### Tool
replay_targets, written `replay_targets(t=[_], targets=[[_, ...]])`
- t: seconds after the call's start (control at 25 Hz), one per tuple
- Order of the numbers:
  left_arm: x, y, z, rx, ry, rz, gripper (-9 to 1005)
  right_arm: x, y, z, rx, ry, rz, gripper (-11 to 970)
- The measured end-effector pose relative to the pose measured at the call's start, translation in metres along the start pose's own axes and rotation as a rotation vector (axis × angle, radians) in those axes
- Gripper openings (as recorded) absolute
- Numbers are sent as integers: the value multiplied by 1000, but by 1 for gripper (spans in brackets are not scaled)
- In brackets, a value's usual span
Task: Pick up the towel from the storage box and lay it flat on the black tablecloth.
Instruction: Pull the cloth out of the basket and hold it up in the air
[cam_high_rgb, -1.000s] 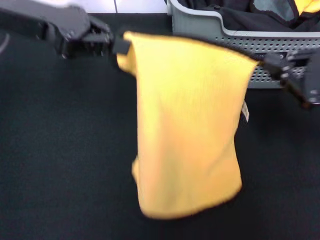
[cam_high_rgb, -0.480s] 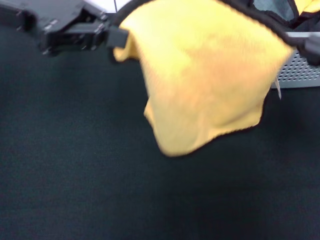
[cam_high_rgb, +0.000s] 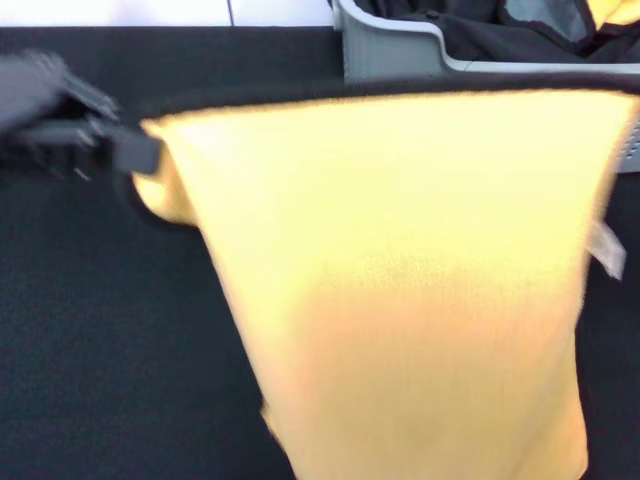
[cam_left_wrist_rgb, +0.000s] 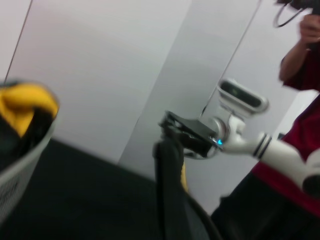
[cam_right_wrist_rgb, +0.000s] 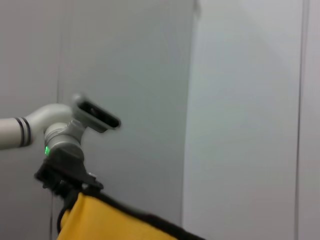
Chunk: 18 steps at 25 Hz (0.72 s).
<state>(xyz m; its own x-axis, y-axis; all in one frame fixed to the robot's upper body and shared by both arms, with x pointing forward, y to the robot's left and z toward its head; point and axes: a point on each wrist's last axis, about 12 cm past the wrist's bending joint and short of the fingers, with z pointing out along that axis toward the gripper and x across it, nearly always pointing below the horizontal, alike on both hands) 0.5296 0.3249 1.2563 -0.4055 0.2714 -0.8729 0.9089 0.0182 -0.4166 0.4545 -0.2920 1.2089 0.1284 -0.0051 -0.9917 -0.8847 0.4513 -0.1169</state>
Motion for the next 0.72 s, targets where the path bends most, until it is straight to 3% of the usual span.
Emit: replay_targets(t=[0.24, 0.36, 0.48, 0.72], targets=[[32, 58, 42, -88, 193, -218, 27, 70, -49, 72, -92, 155, 225, 5], [32, 66, 49, -113, 250, -220, 27, 85, -60, 87, -106, 185, 257, 5], [17, 69, 51, -135, 222, -177, 27, 83, -64, 81, -69, 181, 215, 5], [-20, 75, 42, -248, 218, -77, 27, 49, -68, 70, -14, 146, 28, 5]])
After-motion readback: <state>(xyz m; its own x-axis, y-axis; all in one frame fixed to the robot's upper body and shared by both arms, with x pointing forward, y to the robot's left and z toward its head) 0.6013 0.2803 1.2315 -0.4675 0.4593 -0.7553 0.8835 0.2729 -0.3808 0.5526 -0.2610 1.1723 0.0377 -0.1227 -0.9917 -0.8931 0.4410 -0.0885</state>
